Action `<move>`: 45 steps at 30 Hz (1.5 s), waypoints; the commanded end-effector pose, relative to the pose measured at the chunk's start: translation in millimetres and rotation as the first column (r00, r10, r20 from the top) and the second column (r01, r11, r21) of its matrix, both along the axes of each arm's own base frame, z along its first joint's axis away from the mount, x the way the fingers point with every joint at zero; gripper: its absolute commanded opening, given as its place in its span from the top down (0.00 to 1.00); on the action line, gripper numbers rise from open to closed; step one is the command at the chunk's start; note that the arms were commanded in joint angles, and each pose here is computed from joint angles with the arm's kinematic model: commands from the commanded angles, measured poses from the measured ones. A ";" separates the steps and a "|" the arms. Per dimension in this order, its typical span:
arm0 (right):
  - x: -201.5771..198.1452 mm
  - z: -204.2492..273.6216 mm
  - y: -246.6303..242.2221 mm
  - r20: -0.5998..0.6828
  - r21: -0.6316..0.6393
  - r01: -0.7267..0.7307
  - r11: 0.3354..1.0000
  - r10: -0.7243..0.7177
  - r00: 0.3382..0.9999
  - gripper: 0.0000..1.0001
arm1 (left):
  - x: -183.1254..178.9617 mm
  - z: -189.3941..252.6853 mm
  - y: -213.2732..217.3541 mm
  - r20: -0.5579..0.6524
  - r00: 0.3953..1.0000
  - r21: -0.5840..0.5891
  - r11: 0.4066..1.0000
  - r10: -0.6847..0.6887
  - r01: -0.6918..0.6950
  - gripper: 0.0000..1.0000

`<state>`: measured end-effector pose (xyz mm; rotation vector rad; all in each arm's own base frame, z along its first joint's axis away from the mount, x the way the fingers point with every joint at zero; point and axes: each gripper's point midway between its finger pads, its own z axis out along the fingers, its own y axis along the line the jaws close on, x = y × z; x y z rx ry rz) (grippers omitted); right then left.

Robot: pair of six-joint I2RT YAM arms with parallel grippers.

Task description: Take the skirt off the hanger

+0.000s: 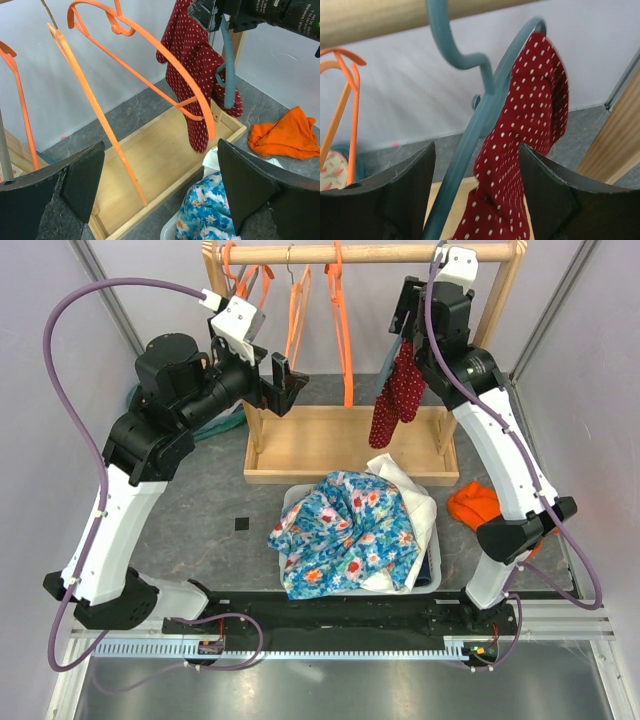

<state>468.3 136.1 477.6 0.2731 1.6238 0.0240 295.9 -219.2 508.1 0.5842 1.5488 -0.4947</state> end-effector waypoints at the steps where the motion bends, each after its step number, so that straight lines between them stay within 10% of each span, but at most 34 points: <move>1: -7.1 9.0 2.5 0.008 0.029 -0.064 0.998 0.064 0.998 0.28 | -3.1 14.5 7.8 0.063 0.998 -0.007 1.000 0.020 -0.020 0.00; 17: -35.7 48.4 -28.8 0.067 0.012 -0.055 0.998 0.054 0.996 0.95 | 0.3 1.3 11.3 0.044 0.998 0.012 0.999 0.045 -0.046 0.00; 30: -80.9 112.5 -15.3 0.250 -0.006 -0.249 0.968 0.243 0.937 1.00 | -3.8 7.1 12.1 0.048 0.998 -0.009 0.999 0.041 -0.040 0.00; 45: -275.3 60.9 14.4 0.173 0.005 -0.755 0.656 0.743 0.647 1.00 | -14.2 -0.2 -28.1 -0.015 0.986 -0.040 0.985 -0.168 0.167 0.00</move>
